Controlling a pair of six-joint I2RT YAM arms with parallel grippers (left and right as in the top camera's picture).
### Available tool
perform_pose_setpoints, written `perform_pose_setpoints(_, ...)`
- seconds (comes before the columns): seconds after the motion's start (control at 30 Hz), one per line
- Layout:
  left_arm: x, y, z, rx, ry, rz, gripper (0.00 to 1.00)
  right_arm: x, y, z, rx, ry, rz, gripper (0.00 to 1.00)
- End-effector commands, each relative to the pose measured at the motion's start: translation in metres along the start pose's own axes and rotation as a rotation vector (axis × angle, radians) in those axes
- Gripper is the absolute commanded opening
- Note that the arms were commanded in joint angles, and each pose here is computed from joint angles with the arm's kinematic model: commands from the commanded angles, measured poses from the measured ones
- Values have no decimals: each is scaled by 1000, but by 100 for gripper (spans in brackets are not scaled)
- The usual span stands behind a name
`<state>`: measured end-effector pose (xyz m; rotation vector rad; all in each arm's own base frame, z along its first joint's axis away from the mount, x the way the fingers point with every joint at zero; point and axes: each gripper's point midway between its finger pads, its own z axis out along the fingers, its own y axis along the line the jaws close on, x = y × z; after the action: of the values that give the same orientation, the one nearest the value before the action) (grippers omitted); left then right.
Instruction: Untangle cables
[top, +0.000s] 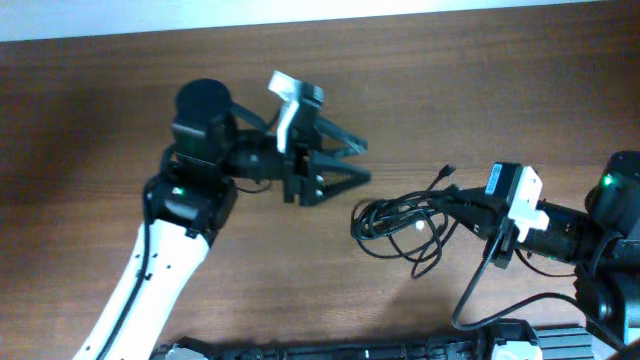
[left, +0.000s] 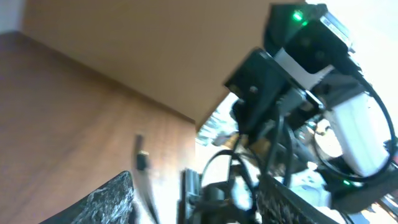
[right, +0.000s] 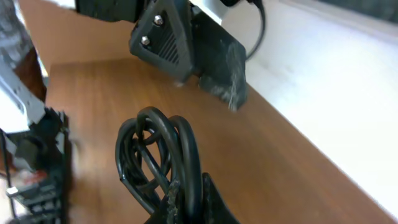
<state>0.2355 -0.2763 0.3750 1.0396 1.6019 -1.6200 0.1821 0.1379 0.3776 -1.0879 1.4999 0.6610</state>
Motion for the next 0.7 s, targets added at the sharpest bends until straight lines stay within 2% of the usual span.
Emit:
perform_pose_setpoints(0.0,7,-18,18,67,35,-2,64,-16,14,-4,-52,-65,-195,4)
perform_pose_setpoints(0.4,19,-36,39,127,80,-18,56,-17,13,-4,-48,-70,-231,4)
perform_pose_setpoints(0.57,32,-19,51,14,94,-106,48,-20,11,-4,-42,-77,-252,4)
perform_pose_setpoints(0.67,39,-20,54,14,115,-108,46,-21,10,-4,-39,-79,-260,4)
